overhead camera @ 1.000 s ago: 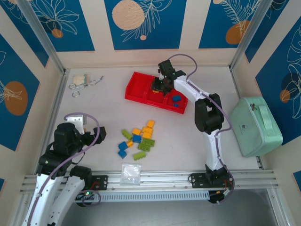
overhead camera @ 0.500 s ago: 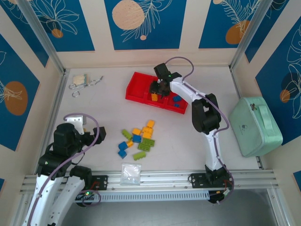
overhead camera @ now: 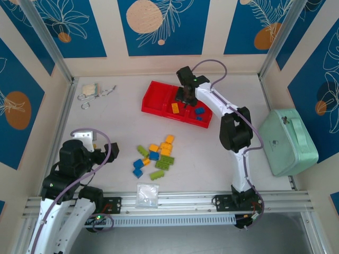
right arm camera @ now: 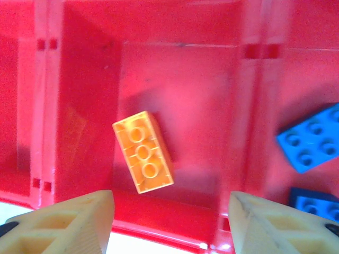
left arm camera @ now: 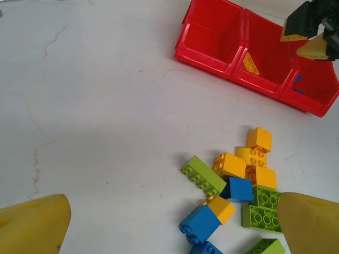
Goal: Sort the legos into containers by color
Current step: Place the lego in the container, then move the container to the center of the table.
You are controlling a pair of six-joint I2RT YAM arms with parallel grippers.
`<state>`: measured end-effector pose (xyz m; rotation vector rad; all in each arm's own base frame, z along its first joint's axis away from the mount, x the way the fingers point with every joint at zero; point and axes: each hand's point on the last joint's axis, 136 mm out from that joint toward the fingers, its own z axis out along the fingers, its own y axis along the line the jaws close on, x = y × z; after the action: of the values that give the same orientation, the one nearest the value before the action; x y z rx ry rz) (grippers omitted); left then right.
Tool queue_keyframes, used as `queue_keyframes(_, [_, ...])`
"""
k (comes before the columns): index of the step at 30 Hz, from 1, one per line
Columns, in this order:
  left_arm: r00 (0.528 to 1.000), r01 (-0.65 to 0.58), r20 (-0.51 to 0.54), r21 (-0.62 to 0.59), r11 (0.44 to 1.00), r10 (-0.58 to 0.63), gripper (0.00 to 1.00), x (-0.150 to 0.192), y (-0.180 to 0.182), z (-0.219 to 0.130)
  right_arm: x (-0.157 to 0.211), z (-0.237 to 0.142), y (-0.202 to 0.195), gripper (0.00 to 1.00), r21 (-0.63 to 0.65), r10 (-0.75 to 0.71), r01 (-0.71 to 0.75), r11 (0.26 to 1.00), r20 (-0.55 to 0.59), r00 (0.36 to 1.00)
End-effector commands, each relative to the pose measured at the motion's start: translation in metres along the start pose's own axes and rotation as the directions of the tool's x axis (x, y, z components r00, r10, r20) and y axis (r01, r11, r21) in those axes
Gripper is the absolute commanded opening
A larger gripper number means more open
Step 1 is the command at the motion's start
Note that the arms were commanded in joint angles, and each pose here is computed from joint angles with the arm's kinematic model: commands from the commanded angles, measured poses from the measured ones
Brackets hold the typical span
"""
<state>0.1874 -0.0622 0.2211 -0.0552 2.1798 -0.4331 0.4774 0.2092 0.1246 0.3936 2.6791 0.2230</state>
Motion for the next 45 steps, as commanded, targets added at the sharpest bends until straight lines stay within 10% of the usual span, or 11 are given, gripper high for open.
queue_keyframes(1, [1.000, -0.007, 0.009, 0.023, 1.000, 0.007, 0.99, 0.000, -0.004, -0.002, -0.011, -0.017, -0.026, 0.58, 0.092, 0.085, -0.087, 0.992, 0.036, 0.996])
queue_keyframes(20, [0.999, -0.012, 0.037, 0.030, 0.999, 0.011, 0.99, -0.002, -0.005, -0.007, -0.001, 0.035, -0.030, 0.44, 0.068, 0.013, -0.005, 0.998, -0.116, 0.993])
queue_keyframes(27, [0.999, -0.011, 0.035, 0.030, 0.999, 0.010, 0.99, -0.002, -0.005, -0.006, 0.017, 0.034, -0.026, 0.17, 0.011, -0.080, 0.083, 0.997, -0.145, 0.986])
queue_keyframes(45, [1.000, -0.010, 0.004, 0.031, 0.999, 0.009, 0.99, 0.000, -0.005, -0.001, 0.128, -0.011, -0.028, 0.12, -0.020, -0.170, 0.170, 0.985, -0.234, 0.957])
